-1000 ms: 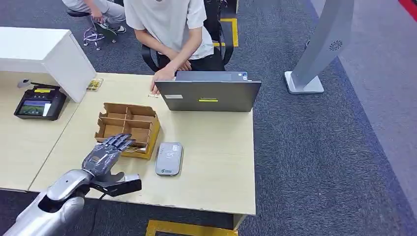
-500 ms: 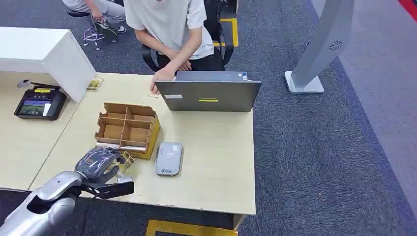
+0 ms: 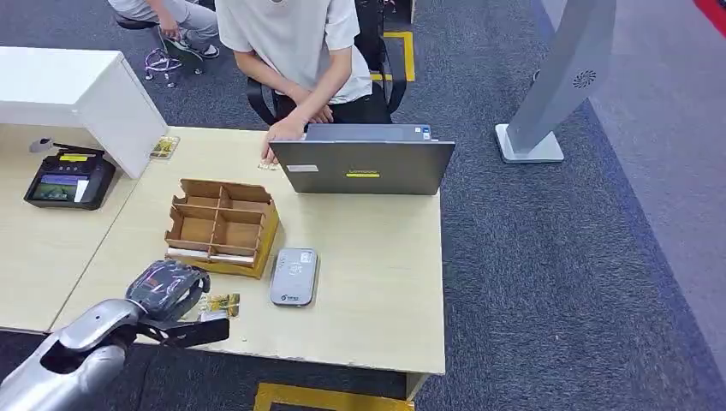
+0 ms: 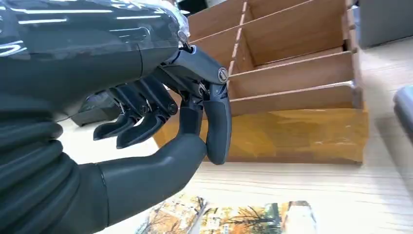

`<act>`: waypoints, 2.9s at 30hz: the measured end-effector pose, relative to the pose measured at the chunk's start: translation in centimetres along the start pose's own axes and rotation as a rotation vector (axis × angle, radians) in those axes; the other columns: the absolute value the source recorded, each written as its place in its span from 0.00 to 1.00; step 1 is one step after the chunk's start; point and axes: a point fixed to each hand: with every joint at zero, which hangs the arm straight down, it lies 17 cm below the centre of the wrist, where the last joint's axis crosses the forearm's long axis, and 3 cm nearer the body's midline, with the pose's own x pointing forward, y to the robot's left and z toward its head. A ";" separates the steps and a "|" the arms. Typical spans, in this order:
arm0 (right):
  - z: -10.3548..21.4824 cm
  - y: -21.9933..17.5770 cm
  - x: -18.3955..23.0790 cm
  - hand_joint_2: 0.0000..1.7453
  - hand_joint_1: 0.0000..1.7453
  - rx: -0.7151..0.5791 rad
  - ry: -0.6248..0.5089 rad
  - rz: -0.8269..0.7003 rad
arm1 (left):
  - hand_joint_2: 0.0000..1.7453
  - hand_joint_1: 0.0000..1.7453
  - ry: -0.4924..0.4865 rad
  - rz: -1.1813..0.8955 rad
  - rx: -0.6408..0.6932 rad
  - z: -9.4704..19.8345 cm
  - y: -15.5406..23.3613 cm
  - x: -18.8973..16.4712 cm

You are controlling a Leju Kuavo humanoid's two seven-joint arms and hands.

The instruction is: Pass the card to the sensor for recognition and then transmit it.

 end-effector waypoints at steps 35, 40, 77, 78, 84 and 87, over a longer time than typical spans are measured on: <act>0.0 0.1 -0.2 0.00 0.00 0.001 0.008 -0.004 | 1.00 0.00 -0.021 0.015 0.285 1.5 4.3 3.7; 0.0 0.1 -0.2 0.00 0.00 -0.001 0.004 -0.007 | 1.00 0.00 0.033 0.040 0.417 2.7 8.3 2.1; 0.0 0.1 -0.2 0.00 0.00 -0.003 0.007 -0.008 | 1.00 0.00 0.101 0.135 0.481 4.8 9.1 0.0; 0.0 0.1 -0.2 0.00 0.00 -0.003 0.007 -0.008 | 1.00 0.00 0.100 0.137 0.476 4.7 9.0 0.1; 0.0 0.2 -0.1 0.00 0.00 0.003 0.004 0.002 | 1.00 0.00 0.102 0.129 0.426 3.4 8.1 -0.1; 0.0 0.2 -0.1 0.00 0.00 0.004 0.002 0.012 | 1.00 0.00 0.096 0.123 0.377 2.3 7.3 -0.2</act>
